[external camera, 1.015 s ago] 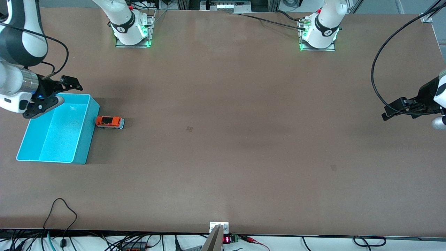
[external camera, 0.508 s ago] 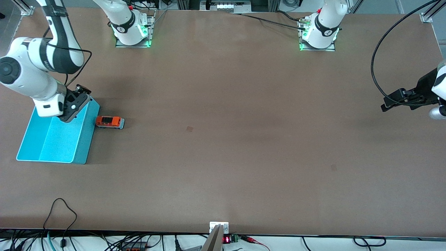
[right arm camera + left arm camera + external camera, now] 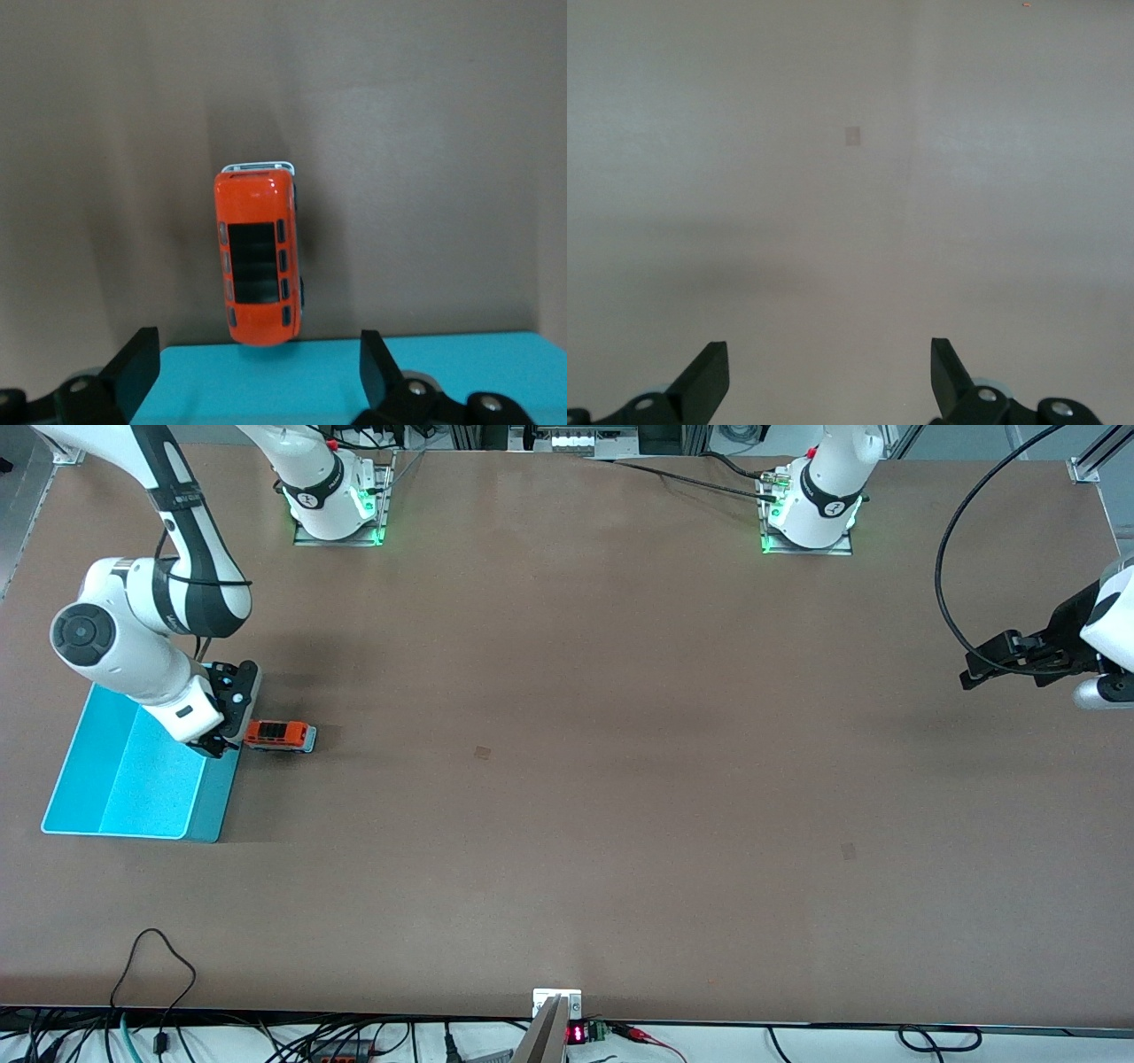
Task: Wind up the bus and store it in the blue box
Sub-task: 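Reach the right gripper to the bus and grasp it, then lift the bus with the right gripper over the cyan box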
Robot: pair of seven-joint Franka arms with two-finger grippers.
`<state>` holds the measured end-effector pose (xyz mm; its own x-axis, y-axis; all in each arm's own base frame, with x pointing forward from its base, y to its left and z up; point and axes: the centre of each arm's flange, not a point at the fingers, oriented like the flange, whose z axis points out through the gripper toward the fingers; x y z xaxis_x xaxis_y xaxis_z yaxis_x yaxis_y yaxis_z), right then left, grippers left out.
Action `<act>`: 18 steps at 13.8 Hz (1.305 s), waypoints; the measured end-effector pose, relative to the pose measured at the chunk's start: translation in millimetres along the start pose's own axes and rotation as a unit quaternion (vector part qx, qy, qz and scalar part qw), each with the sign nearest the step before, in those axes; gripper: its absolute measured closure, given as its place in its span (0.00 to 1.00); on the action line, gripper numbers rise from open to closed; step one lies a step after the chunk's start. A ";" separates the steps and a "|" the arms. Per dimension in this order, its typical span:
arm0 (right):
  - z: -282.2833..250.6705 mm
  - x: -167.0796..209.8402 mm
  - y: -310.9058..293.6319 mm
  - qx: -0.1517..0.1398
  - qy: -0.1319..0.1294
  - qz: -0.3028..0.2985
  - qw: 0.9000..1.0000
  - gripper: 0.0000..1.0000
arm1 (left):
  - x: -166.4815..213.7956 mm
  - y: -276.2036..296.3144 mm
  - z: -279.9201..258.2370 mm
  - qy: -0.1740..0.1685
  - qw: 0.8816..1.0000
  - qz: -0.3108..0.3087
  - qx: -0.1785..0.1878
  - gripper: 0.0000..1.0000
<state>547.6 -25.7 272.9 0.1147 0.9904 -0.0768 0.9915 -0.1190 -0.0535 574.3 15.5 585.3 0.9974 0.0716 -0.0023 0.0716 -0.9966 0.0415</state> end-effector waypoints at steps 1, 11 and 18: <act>9.2 1.3 -0.2 0.006 0.001 -0.002 1.000 0.00 | -1.1 -1.2 -1.1 -0.001 1.000 0.000 0.000 0.00; 63.8 7.4 5.0 0.008 0.024 0.010 1.000 0.00 | -1.3 1.9 -1.3 -0.001 1.000 0.007 0.001 0.00; 62.8 12.8 7.2 0.005 0.036 0.018 0.999 0.37 | -0.6 1.9 -1.8 0.002 1.000 0.007 0.001 0.00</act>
<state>552.3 -18.3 209.0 0.1548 0.9879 -0.0068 0.9860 -0.1549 -0.0618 573.8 13.6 587.3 0.9983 0.0577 0.0023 0.0575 -0.9975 0.0398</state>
